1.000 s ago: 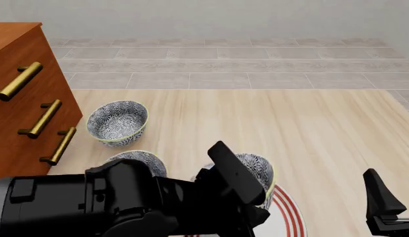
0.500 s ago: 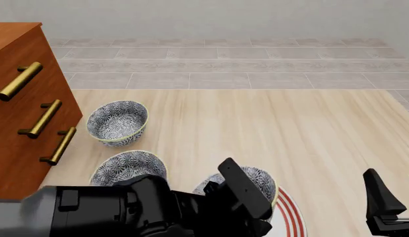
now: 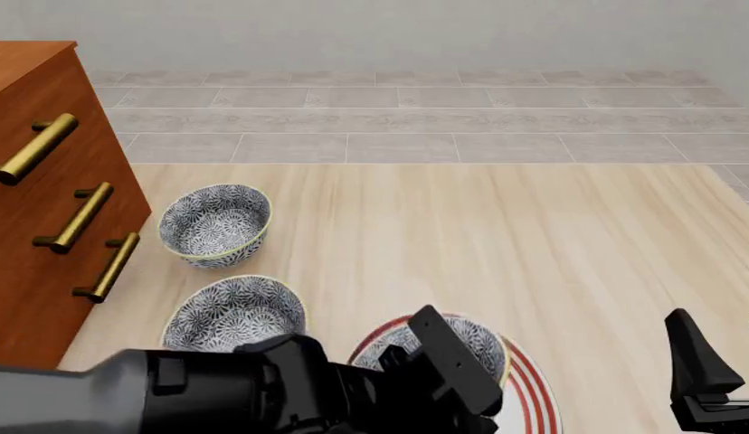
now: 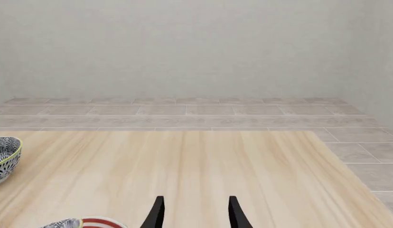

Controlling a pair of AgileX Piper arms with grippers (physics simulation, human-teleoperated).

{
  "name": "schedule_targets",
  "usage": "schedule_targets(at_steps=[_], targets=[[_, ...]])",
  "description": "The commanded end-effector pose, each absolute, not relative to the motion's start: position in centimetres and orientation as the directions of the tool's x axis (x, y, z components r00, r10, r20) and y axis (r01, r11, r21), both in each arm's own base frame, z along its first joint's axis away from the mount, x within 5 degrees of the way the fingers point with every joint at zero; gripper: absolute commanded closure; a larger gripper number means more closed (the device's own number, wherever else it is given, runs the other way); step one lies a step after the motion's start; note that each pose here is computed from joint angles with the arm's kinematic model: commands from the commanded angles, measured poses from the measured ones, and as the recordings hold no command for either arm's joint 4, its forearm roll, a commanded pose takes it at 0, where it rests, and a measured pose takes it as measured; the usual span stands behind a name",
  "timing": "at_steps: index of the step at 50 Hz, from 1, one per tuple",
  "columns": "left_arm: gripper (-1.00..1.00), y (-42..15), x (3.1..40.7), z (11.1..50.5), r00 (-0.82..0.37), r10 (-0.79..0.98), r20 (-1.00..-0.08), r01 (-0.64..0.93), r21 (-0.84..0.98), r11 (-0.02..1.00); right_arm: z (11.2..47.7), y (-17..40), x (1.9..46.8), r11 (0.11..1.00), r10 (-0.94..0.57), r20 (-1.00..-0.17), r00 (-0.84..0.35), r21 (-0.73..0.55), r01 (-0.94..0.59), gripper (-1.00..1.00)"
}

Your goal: Put the bowl at the front on the plate.

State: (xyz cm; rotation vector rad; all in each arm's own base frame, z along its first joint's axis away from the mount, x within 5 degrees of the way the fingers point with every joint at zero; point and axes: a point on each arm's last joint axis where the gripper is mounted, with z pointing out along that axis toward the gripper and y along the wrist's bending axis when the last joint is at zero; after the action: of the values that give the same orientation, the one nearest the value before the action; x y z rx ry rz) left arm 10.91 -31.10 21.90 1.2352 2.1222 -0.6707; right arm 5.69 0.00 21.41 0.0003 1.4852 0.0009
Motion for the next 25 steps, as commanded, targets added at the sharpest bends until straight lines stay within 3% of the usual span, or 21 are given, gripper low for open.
schedule_targets(at_steps=[1,8,9,25], targets=[[1.0,-31.3,10.9,21.4,-0.38,0.603,-0.701,0.895,-0.114,0.431,21.4,0.0,5.7,1.0,0.001,-0.996,0.086,0.001,0.0,-1.0],[1.0,-31.1,11.0,21.5,-0.383,0.601,-0.701,0.893,-0.114,0.436,21.4,0.0,5.7,1.0,0.001,-0.996,0.086,0.001,0.0,-1.0],[-1.0,-31.2,11.0,21.4,-0.378,0.607,-0.699,0.895,-0.11,0.431,21.4,0.0,5.7,1.0,0.001,-0.996,0.086,0.001,0.0,-1.0],[-1.0,-31.8,10.4,22.6,-0.388,0.599,-0.701,0.894,-0.13,0.428,21.4,0.0,5.7,1.0,0.0,-0.996,0.086,0.0,0.0,-1.0]])
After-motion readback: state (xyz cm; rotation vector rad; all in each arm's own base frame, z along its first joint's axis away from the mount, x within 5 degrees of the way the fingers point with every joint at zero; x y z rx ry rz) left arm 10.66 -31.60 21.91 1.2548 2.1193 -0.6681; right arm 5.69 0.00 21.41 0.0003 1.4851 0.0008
